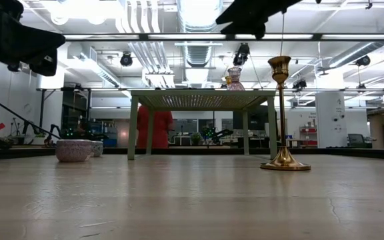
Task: Pick & Place candle stick holders
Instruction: Put the transparent candle holder on the shelf
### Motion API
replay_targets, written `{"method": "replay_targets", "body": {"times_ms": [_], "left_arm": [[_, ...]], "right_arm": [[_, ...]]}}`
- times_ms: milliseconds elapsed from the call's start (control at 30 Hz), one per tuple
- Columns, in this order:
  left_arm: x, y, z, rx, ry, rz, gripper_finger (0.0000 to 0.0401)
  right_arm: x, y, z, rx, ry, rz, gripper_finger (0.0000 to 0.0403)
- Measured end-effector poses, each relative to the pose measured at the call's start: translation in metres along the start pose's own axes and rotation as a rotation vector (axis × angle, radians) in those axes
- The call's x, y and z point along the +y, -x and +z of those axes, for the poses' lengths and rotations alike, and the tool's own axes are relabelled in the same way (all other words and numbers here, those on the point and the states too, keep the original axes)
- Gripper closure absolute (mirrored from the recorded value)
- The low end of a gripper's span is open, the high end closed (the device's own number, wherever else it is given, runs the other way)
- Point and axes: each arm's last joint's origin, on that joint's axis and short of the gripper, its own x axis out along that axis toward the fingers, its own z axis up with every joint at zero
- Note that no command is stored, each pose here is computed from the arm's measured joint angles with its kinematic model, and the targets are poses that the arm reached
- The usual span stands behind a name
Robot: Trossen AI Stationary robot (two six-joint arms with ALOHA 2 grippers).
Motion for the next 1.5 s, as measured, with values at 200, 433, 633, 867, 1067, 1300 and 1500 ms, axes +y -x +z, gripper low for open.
{"method": "replay_targets", "body": {"times_ms": [200,433,633,867,1067,1300,1500], "left_arm": [[0.0,0.0,0.0,0.0,0.0,0.0,0.0375],[0.0,0.0,0.0,0.0,0.0,0.0,0.0375],[0.0,0.0,0.0,0.0,0.0,0.0,0.0375],[0.0,0.0,0.0,0.0,0.0,0.001,0.0375],[0.0,0.0,0.0,0.0,0.0,0.0,0.0375],[0.0,0.0,0.0,0.0,0.0,0.0,0.0375],[0.0,0.0,0.0,0.0,0.0,0.001,0.0375]], "right_arm": [[0.01,0.009,0.0,-0.003,0.013,0.105,0.0312],[0.025,0.019,-0.011,0.004,0.047,0.201,0.0391],[0.048,0.039,-0.022,-0.057,0.095,0.303,0.0394],[0.063,0.071,-0.041,-0.202,0.12,0.417,0.0394],[0.056,0.084,-0.059,-0.205,0.084,0.389,0.0394],[0.05,0.092,-0.072,-0.203,0.064,0.387,0.0394],[0.047,0.094,-0.083,-0.189,0.042,0.389,0.0394]]}}
